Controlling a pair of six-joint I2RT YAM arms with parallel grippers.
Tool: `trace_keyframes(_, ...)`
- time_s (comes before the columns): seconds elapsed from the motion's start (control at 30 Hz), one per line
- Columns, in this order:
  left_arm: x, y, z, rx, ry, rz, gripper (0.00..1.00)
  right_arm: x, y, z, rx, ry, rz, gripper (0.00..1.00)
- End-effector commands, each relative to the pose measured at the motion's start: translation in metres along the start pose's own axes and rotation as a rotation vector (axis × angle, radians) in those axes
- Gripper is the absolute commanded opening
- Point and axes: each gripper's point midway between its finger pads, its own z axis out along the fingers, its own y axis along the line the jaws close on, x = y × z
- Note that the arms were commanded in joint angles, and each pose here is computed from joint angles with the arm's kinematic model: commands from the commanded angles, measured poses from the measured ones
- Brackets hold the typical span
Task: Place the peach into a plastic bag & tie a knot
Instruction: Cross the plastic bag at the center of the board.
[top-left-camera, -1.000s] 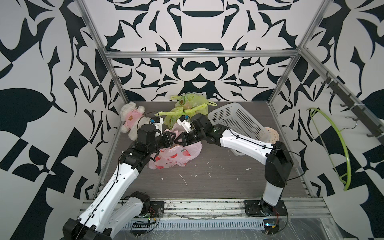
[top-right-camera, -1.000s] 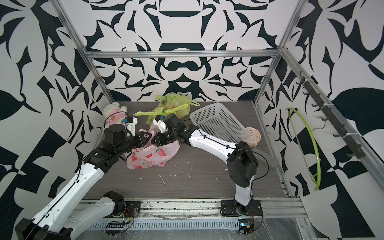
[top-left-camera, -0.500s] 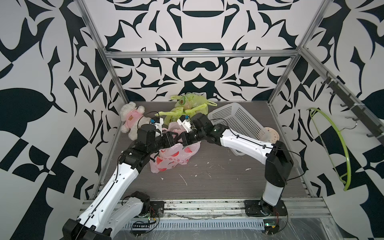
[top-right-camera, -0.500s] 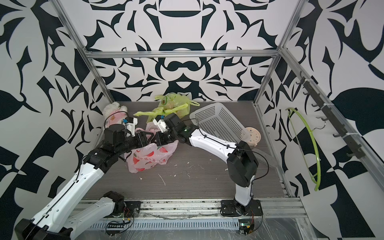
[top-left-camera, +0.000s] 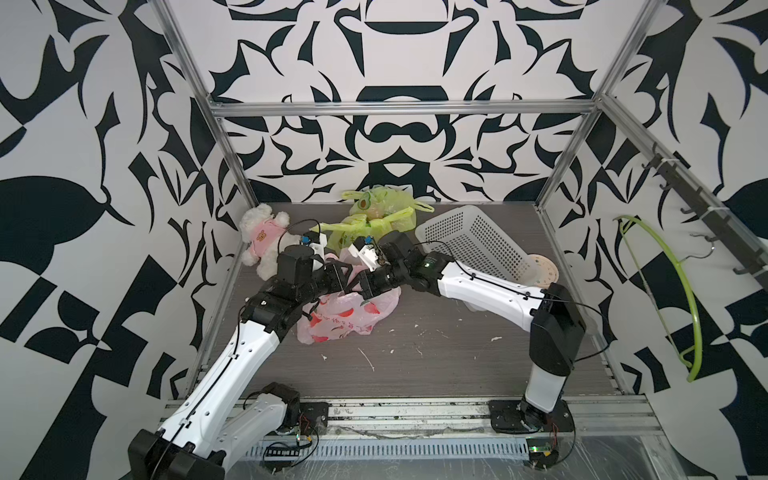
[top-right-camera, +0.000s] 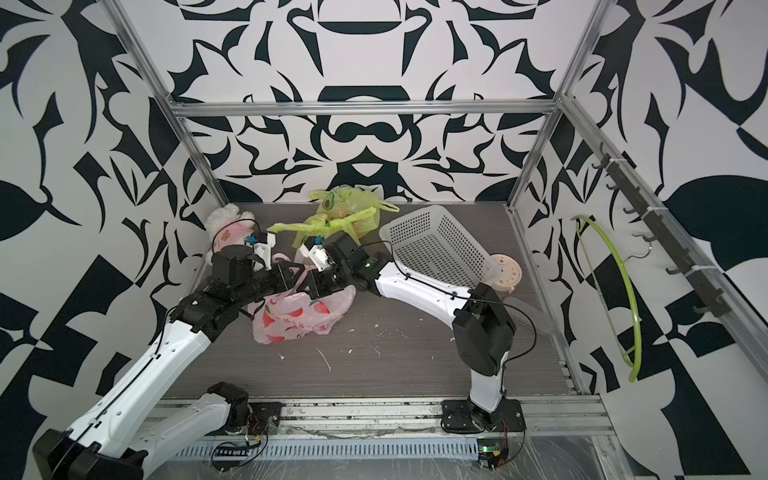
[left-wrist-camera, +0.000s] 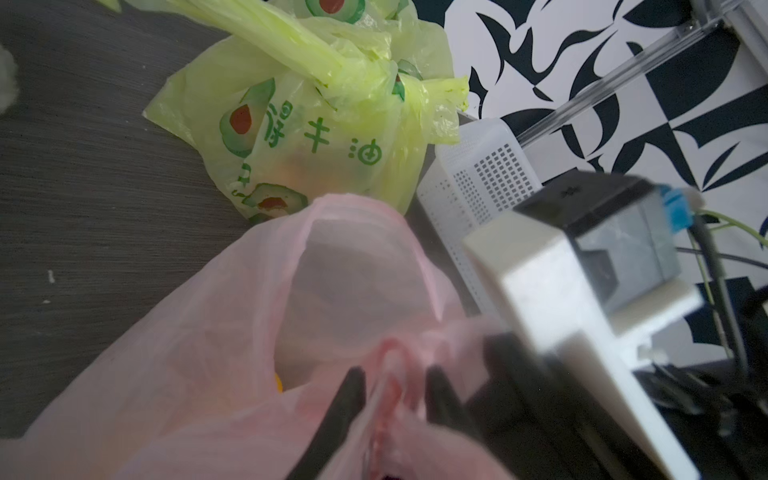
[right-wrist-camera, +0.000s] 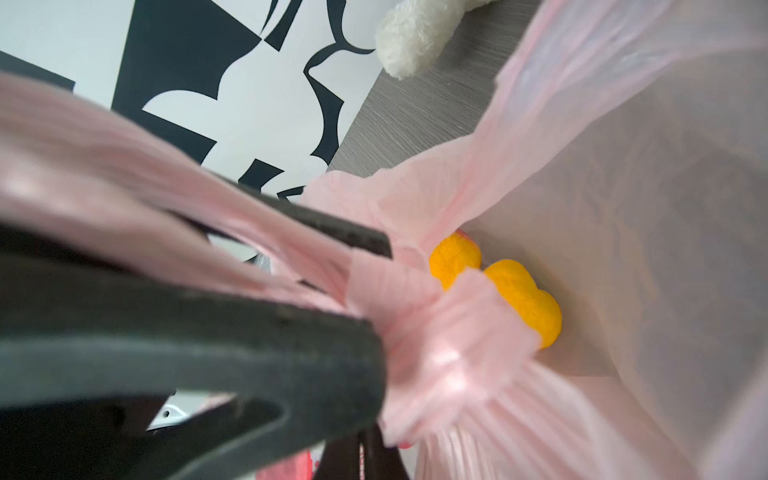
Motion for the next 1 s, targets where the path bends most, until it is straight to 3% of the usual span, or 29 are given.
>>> trace_keyframes(0.0,-0.008,-0.009,-0.003,0.024,-0.018,0.015,0.19,-0.008,0.031,-0.023,-0.057,-0.045,-0.09,0.0)
trace_keyframes(0.23,-0.007,-0.017,-0.004,0.077,-0.023,0.038,0.0,-0.009,0.045,-0.046,-0.064,-0.057,-0.158,0.0)
trace_keyframes(0.3,-0.008,-0.02,-0.005,0.096,-0.031,0.046,0.0,-0.011,0.049,-0.055,-0.069,-0.065,-0.174,0.02)
trace_keyframes(0.43,-0.008,-0.026,-0.006,0.133,-0.047,0.063,0.0,-0.013,0.053,-0.074,-0.068,-0.074,-0.196,0.22)
trace_keyframes(0.57,-0.01,-0.034,-0.01,0.178,-0.055,0.089,0.0,-0.019,0.059,-0.103,-0.07,-0.104,-0.232,0.33)
trace_keyframes(0.83,-0.007,-0.046,-0.009,0.24,-0.024,0.121,0.0,-0.041,0.052,-0.155,-0.074,-0.185,-0.256,0.4)
trace_keyframes(0.97,-0.006,-0.057,-0.011,0.298,-0.012,0.141,0.0,-0.048,0.059,-0.16,-0.124,-0.17,-0.331,0.51)
